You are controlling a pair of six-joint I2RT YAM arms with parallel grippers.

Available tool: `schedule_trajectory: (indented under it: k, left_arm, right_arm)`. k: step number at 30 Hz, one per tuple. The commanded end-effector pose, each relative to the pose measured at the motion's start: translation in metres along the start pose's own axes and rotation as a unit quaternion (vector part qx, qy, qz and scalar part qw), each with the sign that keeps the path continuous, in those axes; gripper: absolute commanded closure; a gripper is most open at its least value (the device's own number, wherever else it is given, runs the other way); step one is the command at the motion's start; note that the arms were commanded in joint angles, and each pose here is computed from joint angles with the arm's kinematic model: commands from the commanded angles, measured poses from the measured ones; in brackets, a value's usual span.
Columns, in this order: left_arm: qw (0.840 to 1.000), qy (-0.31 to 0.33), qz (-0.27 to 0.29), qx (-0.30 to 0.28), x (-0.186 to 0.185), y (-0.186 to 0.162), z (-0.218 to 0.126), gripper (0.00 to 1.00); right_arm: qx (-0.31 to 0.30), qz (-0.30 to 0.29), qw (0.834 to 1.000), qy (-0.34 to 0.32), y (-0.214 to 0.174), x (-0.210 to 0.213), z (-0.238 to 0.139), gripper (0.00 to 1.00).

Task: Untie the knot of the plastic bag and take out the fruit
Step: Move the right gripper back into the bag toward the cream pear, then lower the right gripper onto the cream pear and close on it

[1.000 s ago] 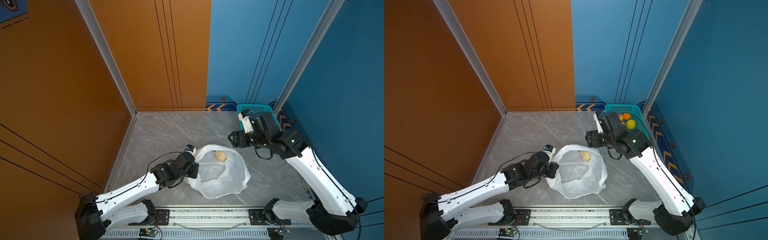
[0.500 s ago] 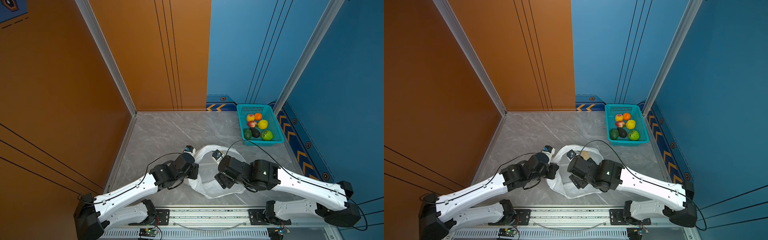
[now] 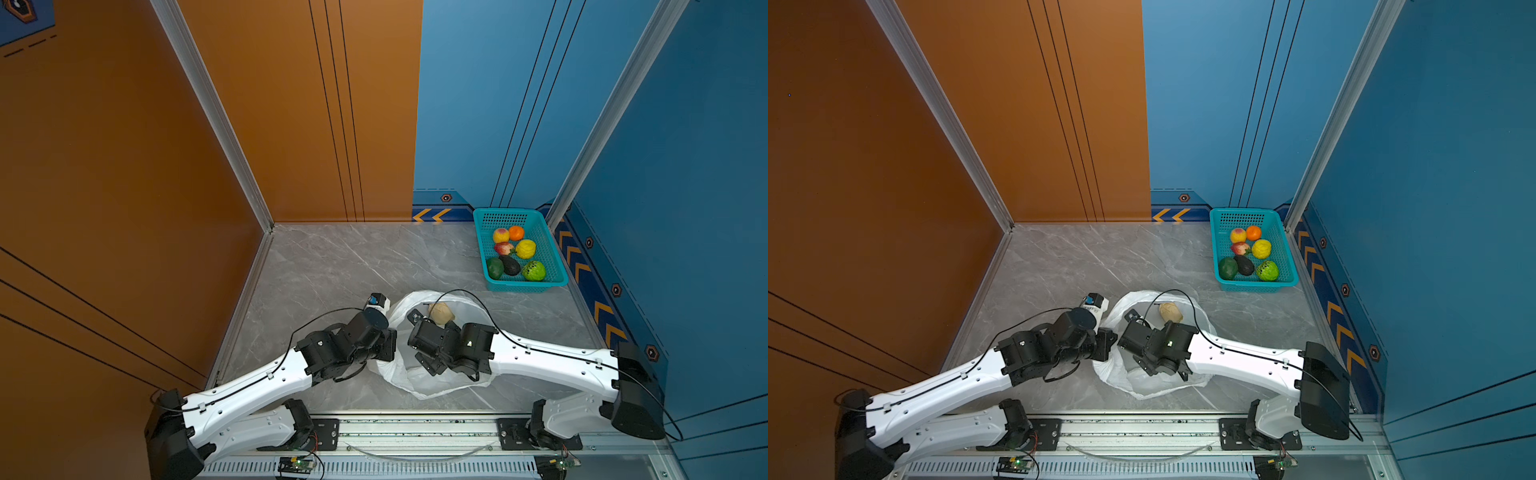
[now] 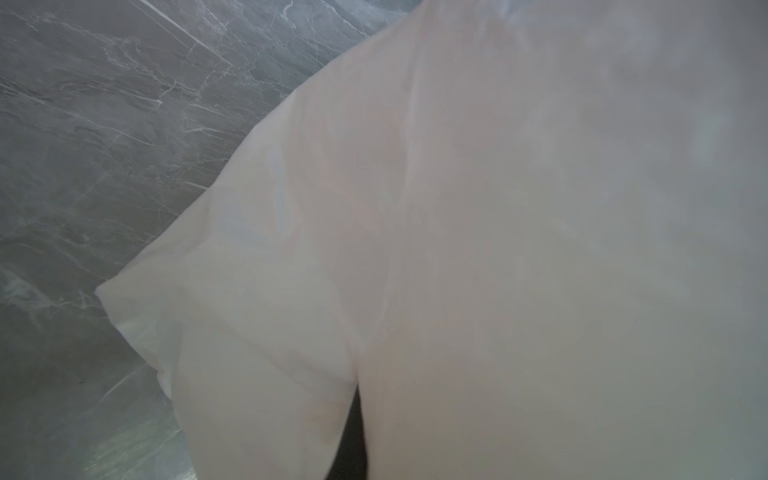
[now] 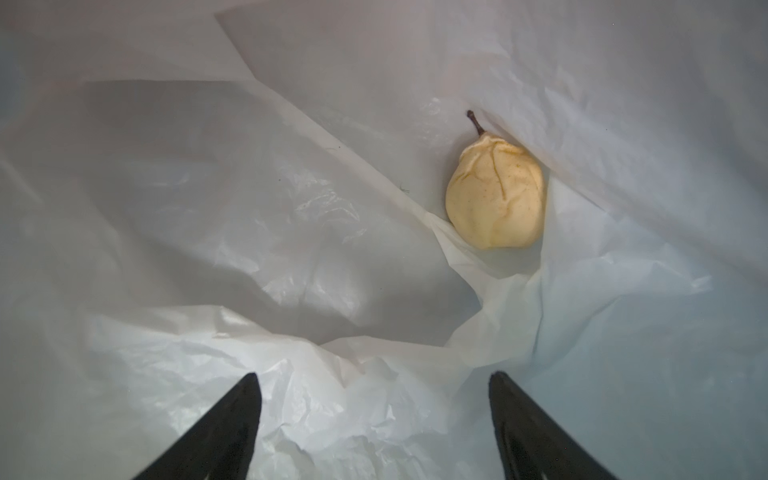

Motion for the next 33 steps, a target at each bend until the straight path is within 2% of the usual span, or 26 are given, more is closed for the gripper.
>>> schedule_trajectory:
  k: [1, 10, 16, 22, 33]
  left_arm:
    - [1.000, -0.013, -0.002, 0.005, -0.005, -0.001, -0.007, 1.00]
    - [1.000, -0.024, 0.003, 0.015, -0.010, -0.002, -0.006, 1.00]
    - [0.999, -0.039, 0.008, 0.029, -0.017, -0.003, -0.001, 1.00]
    - [0.998, -0.046, 0.010, 0.033, -0.020, -0.004, -0.001, 1.00]
    - [0.997, -0.061, 0.012, 0.039, -0.026, -0.004, 0.003, 1.00]
  right_arm:
    - [-0.006, 0.018, 1.000, -0.025, 0.015, -0.009, 0.021, 0.13]
    - [-0.018, 0.078, 0.996, -0.044, 0.044, -0.017, 0.060, 0.12]
    - [-0.056, 0.150, 0.985, -0.068, 0.063, -0.030, 0.068, 0.09]
    - [-0.049, 0.200, 0.975, -0.083, 0.065, -0.046, 0.084, 0.03]
    - [-0.043, 0.237, 0.967, -0.090, 0.065, -0.058, 0.109, 0.00]
Point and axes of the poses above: each gripper's point midway between its finger pads, its own z axis out along the fingers, its own x axis along the line the jaws close on, y = z × x, the point moved 2 cm from there along -z, back along the fingers, and after that the axes turned 13 degrees about z, right-handed, at the moved point
